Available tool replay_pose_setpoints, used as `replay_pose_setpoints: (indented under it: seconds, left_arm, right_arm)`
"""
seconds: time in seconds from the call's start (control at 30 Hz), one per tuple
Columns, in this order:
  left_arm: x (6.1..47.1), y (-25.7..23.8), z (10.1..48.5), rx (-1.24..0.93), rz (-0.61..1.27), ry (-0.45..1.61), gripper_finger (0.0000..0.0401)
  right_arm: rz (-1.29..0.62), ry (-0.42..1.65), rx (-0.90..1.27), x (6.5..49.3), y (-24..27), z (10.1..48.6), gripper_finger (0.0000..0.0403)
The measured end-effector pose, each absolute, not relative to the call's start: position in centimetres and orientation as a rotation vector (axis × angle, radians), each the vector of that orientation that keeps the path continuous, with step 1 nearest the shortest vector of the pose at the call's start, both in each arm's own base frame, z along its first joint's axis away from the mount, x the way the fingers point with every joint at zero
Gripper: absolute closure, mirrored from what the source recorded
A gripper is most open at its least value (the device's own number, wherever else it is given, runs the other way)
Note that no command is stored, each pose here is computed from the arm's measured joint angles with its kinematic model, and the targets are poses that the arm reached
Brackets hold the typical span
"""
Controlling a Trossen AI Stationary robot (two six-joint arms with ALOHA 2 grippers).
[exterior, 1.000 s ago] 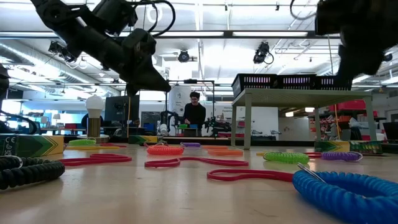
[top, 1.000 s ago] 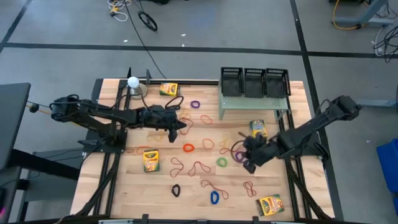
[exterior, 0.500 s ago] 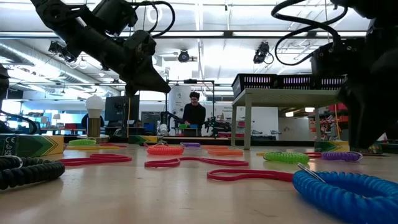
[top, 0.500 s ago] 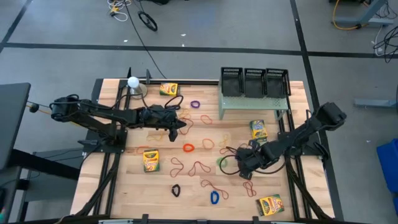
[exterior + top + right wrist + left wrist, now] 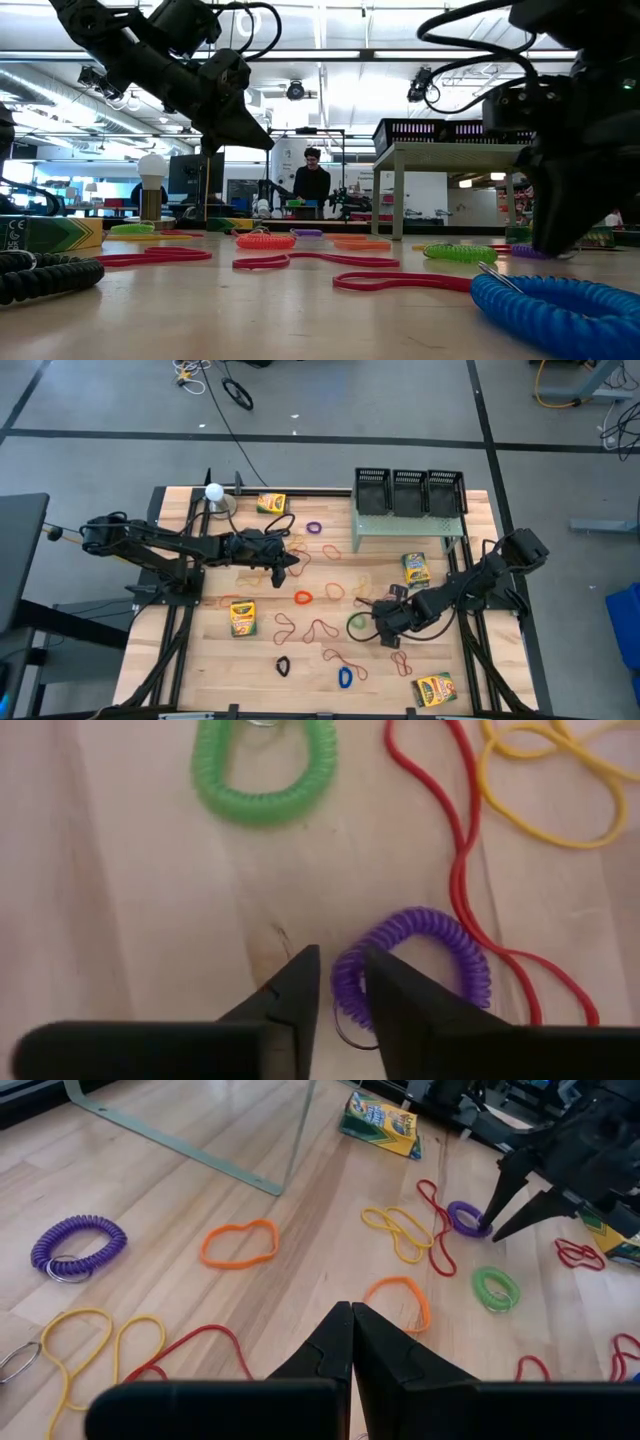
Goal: Pick & Place Office Desk Supplies
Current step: Put the bottom violet spring keychain into the right black basket on the shelf
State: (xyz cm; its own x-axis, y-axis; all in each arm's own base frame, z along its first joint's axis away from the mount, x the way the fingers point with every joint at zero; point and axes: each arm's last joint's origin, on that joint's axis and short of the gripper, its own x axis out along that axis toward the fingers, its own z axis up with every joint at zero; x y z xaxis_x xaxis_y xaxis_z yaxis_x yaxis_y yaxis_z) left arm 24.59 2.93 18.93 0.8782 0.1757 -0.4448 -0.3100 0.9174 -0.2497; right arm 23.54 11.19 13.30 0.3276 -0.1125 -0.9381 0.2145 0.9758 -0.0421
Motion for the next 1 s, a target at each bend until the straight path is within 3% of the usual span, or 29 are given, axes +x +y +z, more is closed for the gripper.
replay_pose_setpoints:
  seconds: [0.27,0.57,1.0]
  left_arm:
    - [24.6,2.9,18.9,-0.328,0.253,0.429,0.0392]
    - [24.7,2.9,19.0,-0.492,0.257,0.403,0.0392]
    - [24.8,2.9,19.3,-0.486,0.257,0.37,0.0392]
  right_arm:
    - [-0.251,1.212,0.183,23.6,11.3,13.7,0.0397]
    - [-0.16,1.069,0.216,25.3,12.1,19.5,0.0399]
    - [-0.179,0.877,0.14,27.0,8.1,30.8,0.04]
